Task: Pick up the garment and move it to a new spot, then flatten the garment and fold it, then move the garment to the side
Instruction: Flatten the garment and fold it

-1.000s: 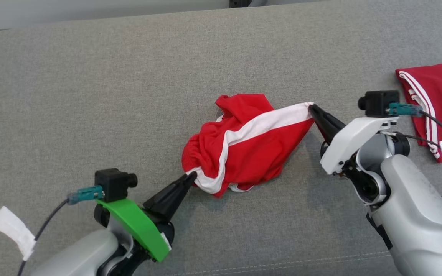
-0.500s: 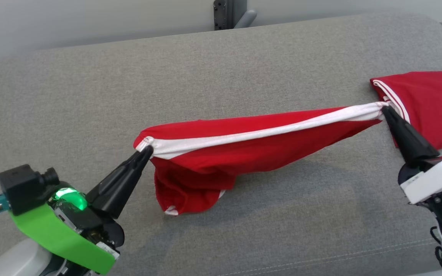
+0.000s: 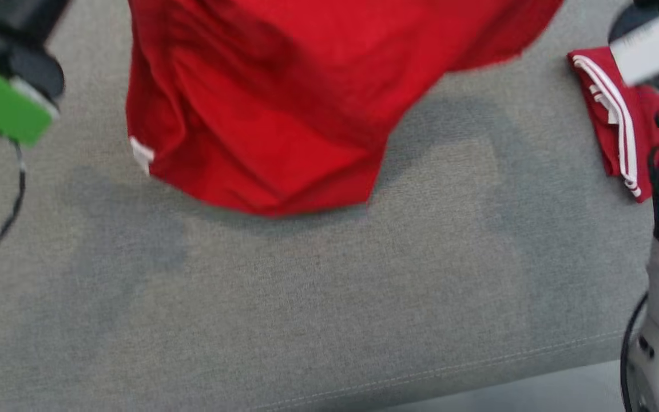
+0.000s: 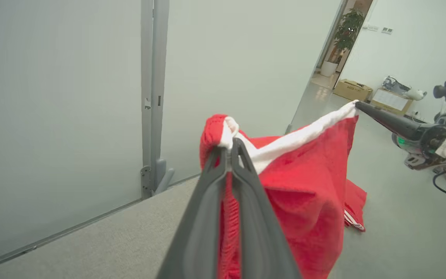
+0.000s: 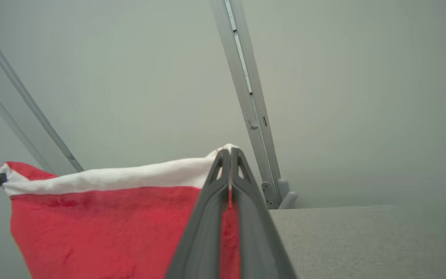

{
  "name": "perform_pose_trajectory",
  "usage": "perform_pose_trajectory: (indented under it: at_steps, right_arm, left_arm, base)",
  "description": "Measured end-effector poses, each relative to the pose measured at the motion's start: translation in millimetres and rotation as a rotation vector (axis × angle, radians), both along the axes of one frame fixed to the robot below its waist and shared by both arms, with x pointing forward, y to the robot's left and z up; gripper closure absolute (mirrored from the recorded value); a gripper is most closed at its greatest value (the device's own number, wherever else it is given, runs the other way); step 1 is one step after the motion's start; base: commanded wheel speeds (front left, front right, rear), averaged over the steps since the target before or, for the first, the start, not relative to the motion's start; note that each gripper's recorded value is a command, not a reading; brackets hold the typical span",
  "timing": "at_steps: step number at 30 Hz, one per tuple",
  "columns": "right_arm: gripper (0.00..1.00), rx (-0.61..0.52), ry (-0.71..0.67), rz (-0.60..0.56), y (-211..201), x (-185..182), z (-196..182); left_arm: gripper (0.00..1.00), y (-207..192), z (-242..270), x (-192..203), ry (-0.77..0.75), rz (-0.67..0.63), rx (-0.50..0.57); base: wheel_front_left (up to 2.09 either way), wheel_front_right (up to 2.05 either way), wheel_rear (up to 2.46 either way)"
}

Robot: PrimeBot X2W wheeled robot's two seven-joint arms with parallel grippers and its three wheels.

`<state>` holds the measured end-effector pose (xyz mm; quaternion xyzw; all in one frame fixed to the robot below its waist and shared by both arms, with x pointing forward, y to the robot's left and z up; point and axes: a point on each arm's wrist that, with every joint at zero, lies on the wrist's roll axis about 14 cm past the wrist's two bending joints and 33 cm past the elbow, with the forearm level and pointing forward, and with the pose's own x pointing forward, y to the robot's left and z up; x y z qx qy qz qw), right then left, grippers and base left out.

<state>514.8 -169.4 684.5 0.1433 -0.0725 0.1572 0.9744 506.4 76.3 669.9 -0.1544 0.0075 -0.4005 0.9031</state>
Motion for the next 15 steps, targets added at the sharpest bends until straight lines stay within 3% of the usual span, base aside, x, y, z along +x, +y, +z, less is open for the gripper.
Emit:
perform_pose_trajectory:
  at_steps: [4,10,13,15]
  right_arm:
    - [1.00,-0.018,-0.068,-0.045,16.0,65.9,16.0]
    - [1.00,0.074,-0.248,-0.096,19.4,131.8,42.3]
    - [1.00,0.085,-0.276,-0.078,34.7,153.0,21.0]
    - [1.00,0.069,-0.271,-0.067,45.3,161.5,-5.7]
  left_arm:
    - [1.00,8.2,-1.4,78.0,-0.073,0.131,0.096]
    - [1.00,19.8,31.2,157.2,-0.341,0.319,0.047]
    - [1.00,20.7,1.7,177.5,-0.451,0.344,0.161]
    - [1.00,17.6,-36.9,186.4,-0.430,0.328,0.231]
  base:
    - [0.00,0.00,0.00]
    - [0.00,0.00,0.00]
    - [0.00,0.00,0.00]
    - [0.00,0.00,0.00]
